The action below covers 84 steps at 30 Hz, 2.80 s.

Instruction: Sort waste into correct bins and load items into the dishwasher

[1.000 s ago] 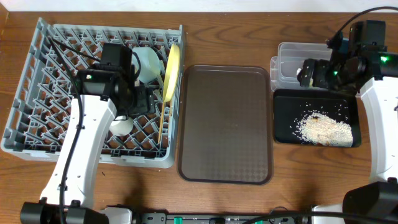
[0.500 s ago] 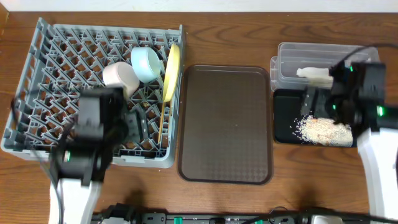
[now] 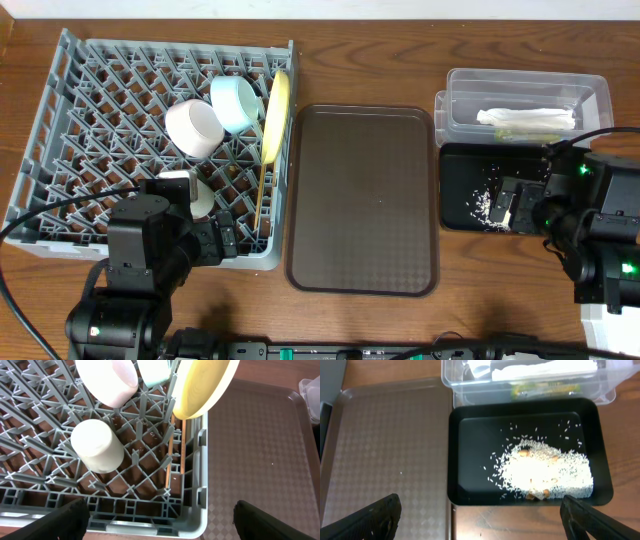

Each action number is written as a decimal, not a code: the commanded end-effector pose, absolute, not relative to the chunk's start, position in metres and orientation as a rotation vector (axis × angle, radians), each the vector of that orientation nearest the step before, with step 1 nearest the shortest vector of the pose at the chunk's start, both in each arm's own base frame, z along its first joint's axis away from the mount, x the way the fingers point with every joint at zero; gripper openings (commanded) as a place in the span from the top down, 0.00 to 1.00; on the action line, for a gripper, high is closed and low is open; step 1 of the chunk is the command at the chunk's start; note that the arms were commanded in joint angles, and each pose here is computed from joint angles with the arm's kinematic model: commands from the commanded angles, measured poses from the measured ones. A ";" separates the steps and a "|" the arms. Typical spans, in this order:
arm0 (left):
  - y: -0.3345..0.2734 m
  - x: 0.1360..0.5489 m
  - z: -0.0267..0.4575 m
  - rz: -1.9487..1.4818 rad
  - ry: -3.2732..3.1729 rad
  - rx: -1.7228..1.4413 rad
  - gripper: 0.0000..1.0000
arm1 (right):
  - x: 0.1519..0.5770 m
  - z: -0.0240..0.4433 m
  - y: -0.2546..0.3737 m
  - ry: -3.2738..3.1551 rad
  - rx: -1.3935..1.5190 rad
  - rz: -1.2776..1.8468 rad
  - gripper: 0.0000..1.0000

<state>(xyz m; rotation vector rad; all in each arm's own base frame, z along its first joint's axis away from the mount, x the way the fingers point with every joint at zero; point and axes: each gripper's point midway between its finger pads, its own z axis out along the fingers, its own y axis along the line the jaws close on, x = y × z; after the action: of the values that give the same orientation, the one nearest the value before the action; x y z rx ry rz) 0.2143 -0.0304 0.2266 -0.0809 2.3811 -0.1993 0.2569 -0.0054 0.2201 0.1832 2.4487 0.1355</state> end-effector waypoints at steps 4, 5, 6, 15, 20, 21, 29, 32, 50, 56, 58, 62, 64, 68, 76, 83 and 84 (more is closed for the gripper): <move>-0.032 0.213 0.223 -0.202 2.396 -0.055 0.05 | 0.255 0.214 -0.006 2.472 0.180 0.124 0.01; -0.032 0.213 0.223 -0.202 2.396 -0.055 0.05 | 0.255 0.214 -0.006 2.472 0.180 0.124 0.01; -0.032 0.213 0.223 -0.202 2.396 -0.055 0.05 | 0.255 0.214 -0.006 2.471 0.180 0.124 0.01; -0.032 0.212 0.222 -0.202 2.397 -0.055 0.05 | 0.255 0.214 -0.006 2.472 0.180 0.124 0.01; -0.032 0.212 0.222 -0.202 2.397 -0.055 0.04 | 0.255 0.215 -0.007 2.463 0.178 0.120 0.01; -0.032 0.212 0.222 -0.202 2.397 -0.055 0.04 | 0.256 0.218 -0.008 2.449 0.180 0.111 0.01; -0.032 0.212 0.222 -0.202 2.397 -0.055 0.04 | 0.270 0.253 -0.003 2.179 0.082 0.084 0.01; -0.032 0.212 0.222 -0.202 2.397 -0.055 0.04 | 0.268 0.258 0.001 2.053 0.054 0.087 0.01; -0.032 0.212 0.222 -0.202 2.397 -0.055 0.04 | 0.244 0.241 0.009 1.440 -0.023 0.091 0.01; -0.032 0.212 0.222 -0.202 2.397 -0.055 0.04 | 0.242 0.230 0.011 1.348 -0.036 0.092 0.01; -0.032 0.212 0.222 -0.202 2.397 -0.055 0.04 | 0.240 0.229 0.011 1.351 -0.041 0.082 0.01; -0.032 0.212 0.222 -0.202 2.397 -0.055 0.04 | 0.241 0.226 0.011 1.359 -0.064 0.051 0.01; -0.032 0.212 0.222 -0.202 2.397 -0.055 0.04 | 0.243 0.218 0.011 1.396 -0.066 0.049 0.01; -0.032 0.212 0.222 -0.202 2.397 -0.055 0.04 | 0.246 0.174 0.016 1.575 -0.081 0.085 0.01; -0.032 0.212 0.222 -0.202 2.397 -0.055 0.04 | 0.245 0.159 0.017 1.631 -0.099 0.084 0.01; -0.032 0.212 0.222 -0.202 2.397 -0.055 0.04 | 0.245 0.159 0.017 1.632 -0.099 0.083 0.01; -0.032 0.212 0.222 -0.202 2.397 -0.055 0.04 | 0.245 0.159 0.017 1.632 -0.100 0.084 0.01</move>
<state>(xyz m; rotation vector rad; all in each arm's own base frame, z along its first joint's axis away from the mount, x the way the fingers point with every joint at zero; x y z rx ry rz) 0.2131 -0.0303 0.2237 -0.0813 2.3933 -0.1977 0.2459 0.0133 0.1596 -0.0691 1.6340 0.0807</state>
